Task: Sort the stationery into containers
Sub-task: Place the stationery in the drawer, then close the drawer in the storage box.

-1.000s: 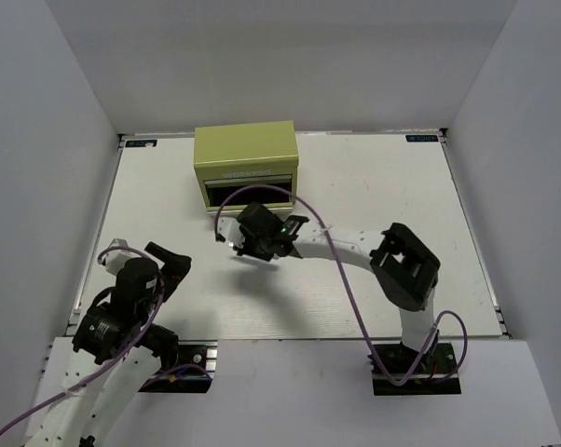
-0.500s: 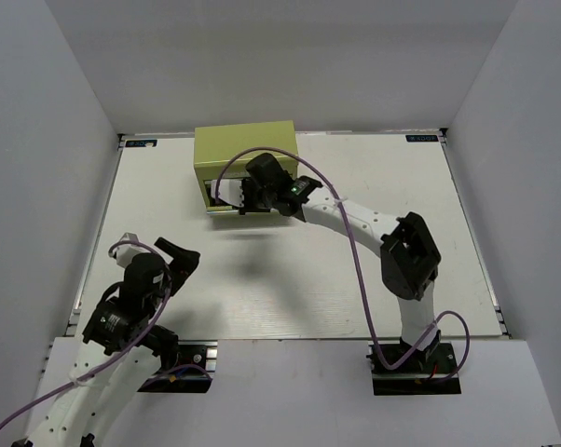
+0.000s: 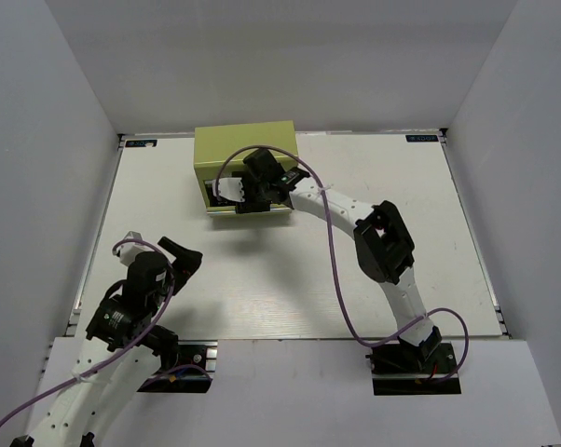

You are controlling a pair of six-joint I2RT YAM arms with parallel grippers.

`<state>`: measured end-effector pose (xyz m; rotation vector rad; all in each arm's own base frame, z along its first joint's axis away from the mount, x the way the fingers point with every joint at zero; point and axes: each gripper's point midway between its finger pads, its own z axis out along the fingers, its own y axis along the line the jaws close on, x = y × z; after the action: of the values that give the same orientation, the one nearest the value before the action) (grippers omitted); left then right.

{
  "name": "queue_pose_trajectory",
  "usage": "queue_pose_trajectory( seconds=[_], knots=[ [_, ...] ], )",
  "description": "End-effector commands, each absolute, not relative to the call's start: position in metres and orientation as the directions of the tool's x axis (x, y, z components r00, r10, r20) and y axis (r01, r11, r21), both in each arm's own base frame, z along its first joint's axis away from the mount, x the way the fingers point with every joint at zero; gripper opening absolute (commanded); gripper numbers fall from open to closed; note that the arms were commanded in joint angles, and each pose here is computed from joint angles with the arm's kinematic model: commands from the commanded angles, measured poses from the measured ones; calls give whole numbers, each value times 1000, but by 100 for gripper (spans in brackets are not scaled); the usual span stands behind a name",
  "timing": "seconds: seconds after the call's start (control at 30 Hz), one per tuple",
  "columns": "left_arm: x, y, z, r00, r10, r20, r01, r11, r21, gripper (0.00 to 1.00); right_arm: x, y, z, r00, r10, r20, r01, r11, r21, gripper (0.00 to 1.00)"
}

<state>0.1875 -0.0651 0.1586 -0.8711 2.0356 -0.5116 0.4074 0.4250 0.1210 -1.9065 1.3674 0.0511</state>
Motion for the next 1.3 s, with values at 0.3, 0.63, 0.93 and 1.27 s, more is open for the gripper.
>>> queue_pose_trajectory(
  seconds=[0.3, 0.63, 0.93, 1.27],
  knots=[
    [195, -72, 160, -408, -733, -544, -367, 677, -638, 100, 380, 436, 187, 441, -649, -619, -861, -111, -497, 18],
    [194, -71, 158, -414, -730, -543, -374, 681, -630, 100, 335, 428, 140, 507, -615, -604, -862, -375, -342, 0],
    [194, -71, 158, -414, -730, -543, -374, 681, -630, 100, 371, 434, 98, 436, -729, -528, -891, -266, -369, 0],
    [194, -71, 158, -414, -730, -543, -374, 681, -630, 100, 409, 435, 88, 335, -805, -490, -887, -94, -453, 0]
  ],
)
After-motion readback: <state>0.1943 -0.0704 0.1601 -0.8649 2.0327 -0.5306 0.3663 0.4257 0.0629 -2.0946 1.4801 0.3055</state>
